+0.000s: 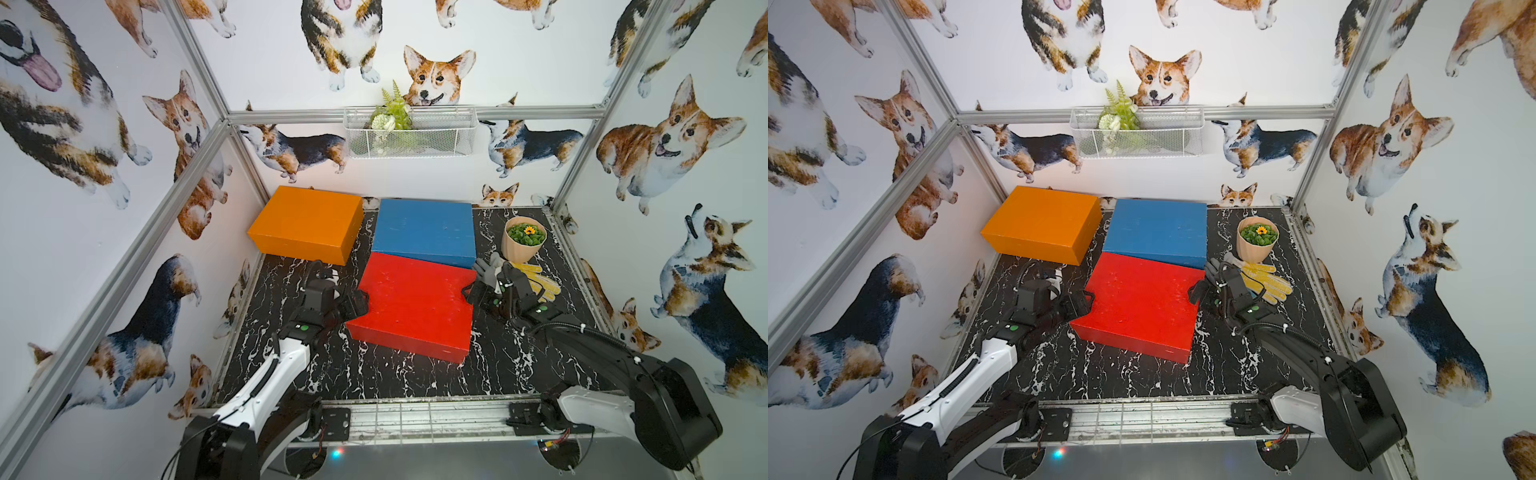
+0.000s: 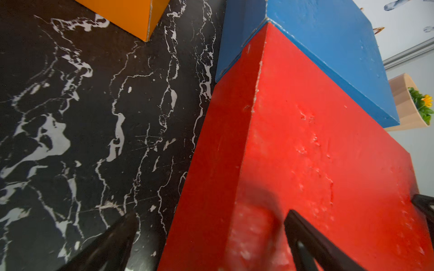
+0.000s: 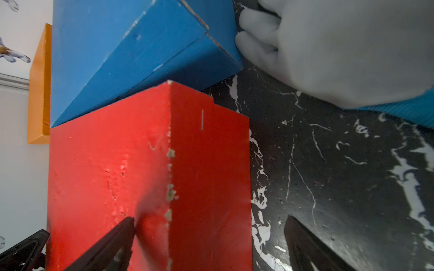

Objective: Stack the shoeboxes
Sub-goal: Pick up the shoebox from the center of the board.

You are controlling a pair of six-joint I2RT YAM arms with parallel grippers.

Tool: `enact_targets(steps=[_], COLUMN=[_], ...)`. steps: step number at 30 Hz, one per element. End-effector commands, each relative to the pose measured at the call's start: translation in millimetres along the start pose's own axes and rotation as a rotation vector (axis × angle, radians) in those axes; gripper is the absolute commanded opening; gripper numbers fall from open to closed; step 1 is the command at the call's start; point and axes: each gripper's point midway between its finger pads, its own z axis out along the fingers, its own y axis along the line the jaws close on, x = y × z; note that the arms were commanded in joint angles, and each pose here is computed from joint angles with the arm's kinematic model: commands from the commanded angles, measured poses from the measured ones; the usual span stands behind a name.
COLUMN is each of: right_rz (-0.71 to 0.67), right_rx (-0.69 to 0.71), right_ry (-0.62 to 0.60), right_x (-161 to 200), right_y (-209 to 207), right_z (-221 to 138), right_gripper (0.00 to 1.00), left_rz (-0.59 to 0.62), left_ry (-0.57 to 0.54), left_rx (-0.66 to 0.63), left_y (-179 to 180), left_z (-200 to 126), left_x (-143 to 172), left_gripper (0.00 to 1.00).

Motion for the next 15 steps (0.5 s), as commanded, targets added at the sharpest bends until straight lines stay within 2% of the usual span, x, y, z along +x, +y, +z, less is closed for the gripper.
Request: enact_targets(steps=[1, 5, 10, 15], right_rz=[0.028, 0.031, 0.067, 0.099], right_rx=[-0.015, 0.0, -0.006, -0.007], right_ry=[-0.007, 0.004, 0.028, 0.019], right_x=[-4, -5, -15, -29], right_y=[5, 5, 2, -11], right_z=[10, 21, 30, 25], right_gripper=[1.0, 0.98, 0.92, 0.9], left_rz=[-0.021, -0.028, 0.009, 0.045], left_ry=[0.015, 0.063, 0.117, 0.128], left_rx=[0.089, 0.123, 0.168, 0.147], left_y=[-17, -24, -46, -51], left_z=[8, 11, 3, -12], left_x=[-3, 7, 27, 40], left_gripper=[1.0, 1.0, 1.0, 1.0])
